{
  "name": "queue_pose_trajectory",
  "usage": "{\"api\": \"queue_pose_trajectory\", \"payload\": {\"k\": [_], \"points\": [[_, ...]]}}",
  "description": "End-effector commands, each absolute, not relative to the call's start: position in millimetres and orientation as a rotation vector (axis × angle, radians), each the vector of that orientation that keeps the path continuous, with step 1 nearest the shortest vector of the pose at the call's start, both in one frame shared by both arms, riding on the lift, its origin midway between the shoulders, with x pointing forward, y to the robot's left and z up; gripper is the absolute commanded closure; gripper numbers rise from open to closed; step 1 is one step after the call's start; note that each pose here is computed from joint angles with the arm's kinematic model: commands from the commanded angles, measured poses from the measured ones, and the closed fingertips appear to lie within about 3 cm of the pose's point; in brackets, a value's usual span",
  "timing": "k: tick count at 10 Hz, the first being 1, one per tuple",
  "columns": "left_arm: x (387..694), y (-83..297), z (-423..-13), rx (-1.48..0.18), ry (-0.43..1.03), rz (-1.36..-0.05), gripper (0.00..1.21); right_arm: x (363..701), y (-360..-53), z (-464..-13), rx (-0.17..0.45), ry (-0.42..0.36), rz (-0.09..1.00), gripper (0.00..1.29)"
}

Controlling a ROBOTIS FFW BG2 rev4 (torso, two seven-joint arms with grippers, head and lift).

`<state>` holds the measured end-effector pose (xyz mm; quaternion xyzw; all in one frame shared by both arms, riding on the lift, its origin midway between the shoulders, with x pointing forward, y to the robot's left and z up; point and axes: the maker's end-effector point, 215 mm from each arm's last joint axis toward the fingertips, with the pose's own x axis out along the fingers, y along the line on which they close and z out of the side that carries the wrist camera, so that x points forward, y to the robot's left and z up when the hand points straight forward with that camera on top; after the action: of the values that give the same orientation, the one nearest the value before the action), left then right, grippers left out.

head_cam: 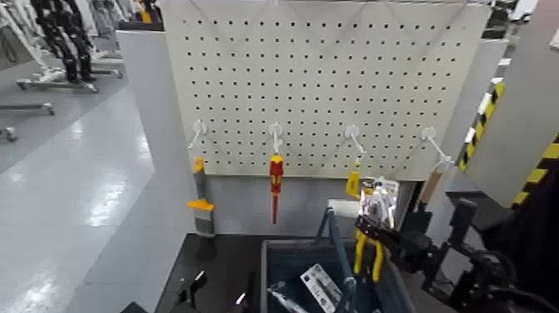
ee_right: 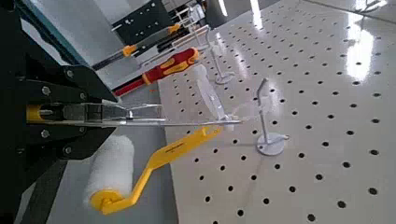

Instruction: Put the yellow pliers into the crate.

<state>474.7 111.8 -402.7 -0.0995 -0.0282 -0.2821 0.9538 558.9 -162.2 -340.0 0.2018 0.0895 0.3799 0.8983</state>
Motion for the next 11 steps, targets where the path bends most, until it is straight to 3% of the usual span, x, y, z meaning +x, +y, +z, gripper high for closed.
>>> {"api": "queue_pose_trajectory", "payload": {"k": [1,5,7,9,10,11], "points": [[475,110,-401,-0.197,-0.059,-0.581,0.12,556,-158,-368,0.411,0.267,0.787,1.17],[476,109,-400,-0.188,-0.061,-0.589,0.12,555,-144,-395,0.411,0.352,0.807,1.17],[476,109,-400,-0.187,-0.061,-0.591,0.12,551,-143,-407,0.422,0.412,0.801,1.04],[476,109,-400,-0.187,-0.061,-0.591,0.12,552,-147,-406,0.427,0.411,0.789,0.33],[476,108,-400,-0.187,-0.060,-0.593,0.12,552,-147,-401,0.421,0.406,0.793,0.13],[476,108,-400,-0.187,-0.060,-0.593,0.12,553,-147,-397,0.417,0.397,0.794,0.18]]}}
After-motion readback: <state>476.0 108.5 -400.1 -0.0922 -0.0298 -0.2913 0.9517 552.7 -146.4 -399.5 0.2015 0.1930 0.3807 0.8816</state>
